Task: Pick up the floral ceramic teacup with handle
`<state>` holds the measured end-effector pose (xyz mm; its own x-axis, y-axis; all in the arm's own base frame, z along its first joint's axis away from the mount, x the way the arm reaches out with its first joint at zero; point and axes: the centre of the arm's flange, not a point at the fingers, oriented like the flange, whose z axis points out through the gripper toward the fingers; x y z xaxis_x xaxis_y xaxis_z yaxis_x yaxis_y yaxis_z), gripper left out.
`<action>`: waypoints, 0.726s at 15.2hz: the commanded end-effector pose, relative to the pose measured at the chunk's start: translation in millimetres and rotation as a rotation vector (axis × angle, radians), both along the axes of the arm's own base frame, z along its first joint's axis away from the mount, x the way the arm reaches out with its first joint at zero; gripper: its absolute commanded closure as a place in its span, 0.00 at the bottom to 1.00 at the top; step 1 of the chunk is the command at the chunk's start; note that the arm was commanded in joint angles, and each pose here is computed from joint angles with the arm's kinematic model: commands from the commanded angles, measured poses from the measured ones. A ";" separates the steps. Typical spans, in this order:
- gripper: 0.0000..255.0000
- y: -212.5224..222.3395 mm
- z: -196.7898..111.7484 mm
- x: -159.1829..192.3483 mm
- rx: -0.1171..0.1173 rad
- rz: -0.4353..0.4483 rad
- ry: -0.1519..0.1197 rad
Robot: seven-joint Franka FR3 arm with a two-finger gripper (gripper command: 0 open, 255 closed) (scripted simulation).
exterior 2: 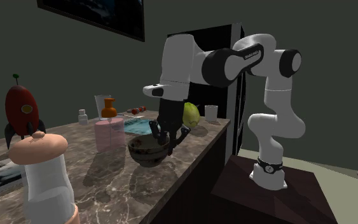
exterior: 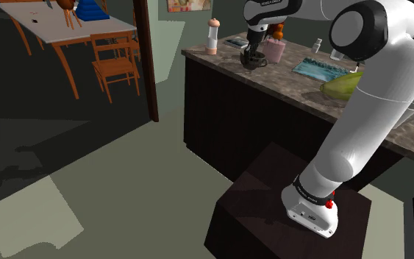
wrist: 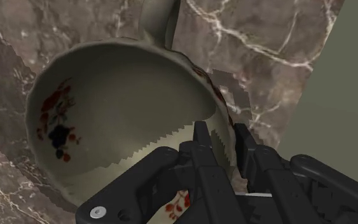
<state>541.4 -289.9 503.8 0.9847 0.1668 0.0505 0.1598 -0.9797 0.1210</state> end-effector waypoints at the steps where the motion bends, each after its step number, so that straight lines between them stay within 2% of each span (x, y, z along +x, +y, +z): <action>1: 1.00 -0.3 -0.9 -0.5 0.001 0.000 0.002; 11: 1.00 -0.3 51.9 -0.5 0.001 0.000 0.002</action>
